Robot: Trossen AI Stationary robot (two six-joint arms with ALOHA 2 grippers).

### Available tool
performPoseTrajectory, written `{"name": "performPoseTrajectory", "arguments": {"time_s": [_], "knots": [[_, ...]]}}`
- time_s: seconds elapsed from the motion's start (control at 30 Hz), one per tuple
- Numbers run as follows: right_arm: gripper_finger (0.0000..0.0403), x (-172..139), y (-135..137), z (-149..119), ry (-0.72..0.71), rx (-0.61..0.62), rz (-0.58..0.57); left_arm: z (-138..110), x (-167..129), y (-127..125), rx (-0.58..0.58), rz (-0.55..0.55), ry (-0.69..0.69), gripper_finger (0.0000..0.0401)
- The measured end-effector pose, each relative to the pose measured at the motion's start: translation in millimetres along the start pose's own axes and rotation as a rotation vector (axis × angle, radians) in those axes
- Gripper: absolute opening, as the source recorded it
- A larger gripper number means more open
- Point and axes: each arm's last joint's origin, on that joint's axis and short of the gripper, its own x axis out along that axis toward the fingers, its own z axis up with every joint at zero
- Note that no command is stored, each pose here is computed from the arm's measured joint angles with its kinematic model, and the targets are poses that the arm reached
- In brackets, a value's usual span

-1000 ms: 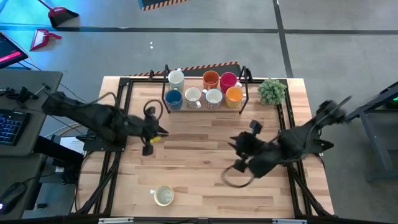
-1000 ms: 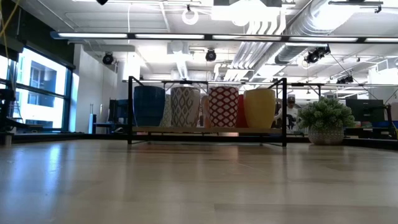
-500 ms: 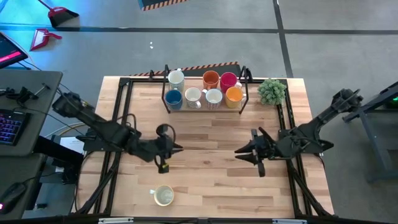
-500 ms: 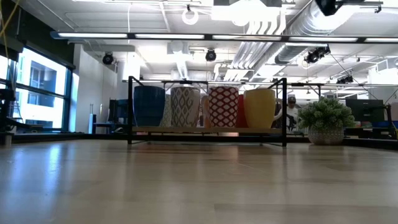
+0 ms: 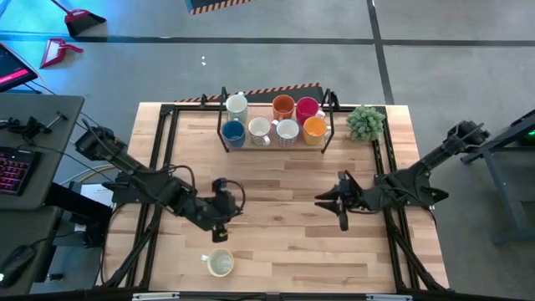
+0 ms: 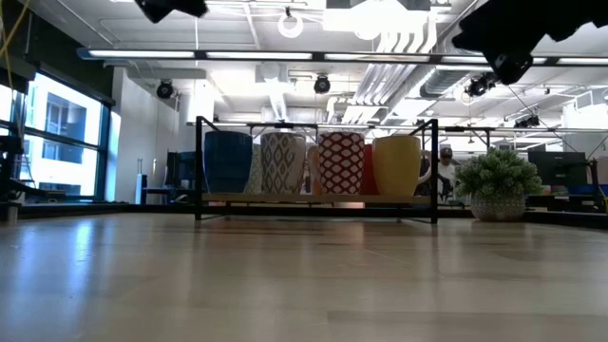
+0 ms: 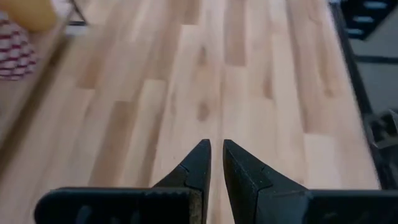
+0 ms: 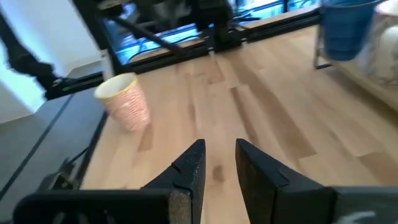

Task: Place coffee mugs
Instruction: Put the white yellow mug on the shelf

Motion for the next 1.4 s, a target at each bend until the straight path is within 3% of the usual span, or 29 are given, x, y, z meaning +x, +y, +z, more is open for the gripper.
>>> {"name": "performPoseTrajectory", "arguments": {"time_s": [0.17, 0.47, 0.63, 0.77, 1.0, 1.17, 1.4], "knots": [[0.0078, 2, -5, 2, -0.024, 0.008, -0.063, -11, -5, -1, 0.019, -0.004, 0.092, 0.0030], [0.0078, 6, -15, 2, 0.012, 0.015, -0.093, -15, -1, 0, -0.227, -0.166, 0.272, 0.0030], [0.0078, 8, -18, 1, 0.051, 0.020, -0.067, -22, -5, -19, -0.288, -0.265, 0.332, 0.0030], [0.0078, 8, -18, 0, 0.081, 0.027, -0.034, -26, -3, -40, -0.265, -0.311, 0.361, 0.0030], [0.0078, 7, -20, -7, 0.155, 0.068, -0.032, -34, 15, -68, -0.195, -0.276, 0.450, 0.0030], [0.0078, 7, -19, -8, 0.191, 0.090, 0.019, -43, 24, -71, -0.152, -0.207, 0.555, 0.0030], [0.0078, 7, -19, -11, 0.233, 0.085, 0.036, -38, 24, -66, -0.154, -0.168, 0.571, 0.0030]]}}
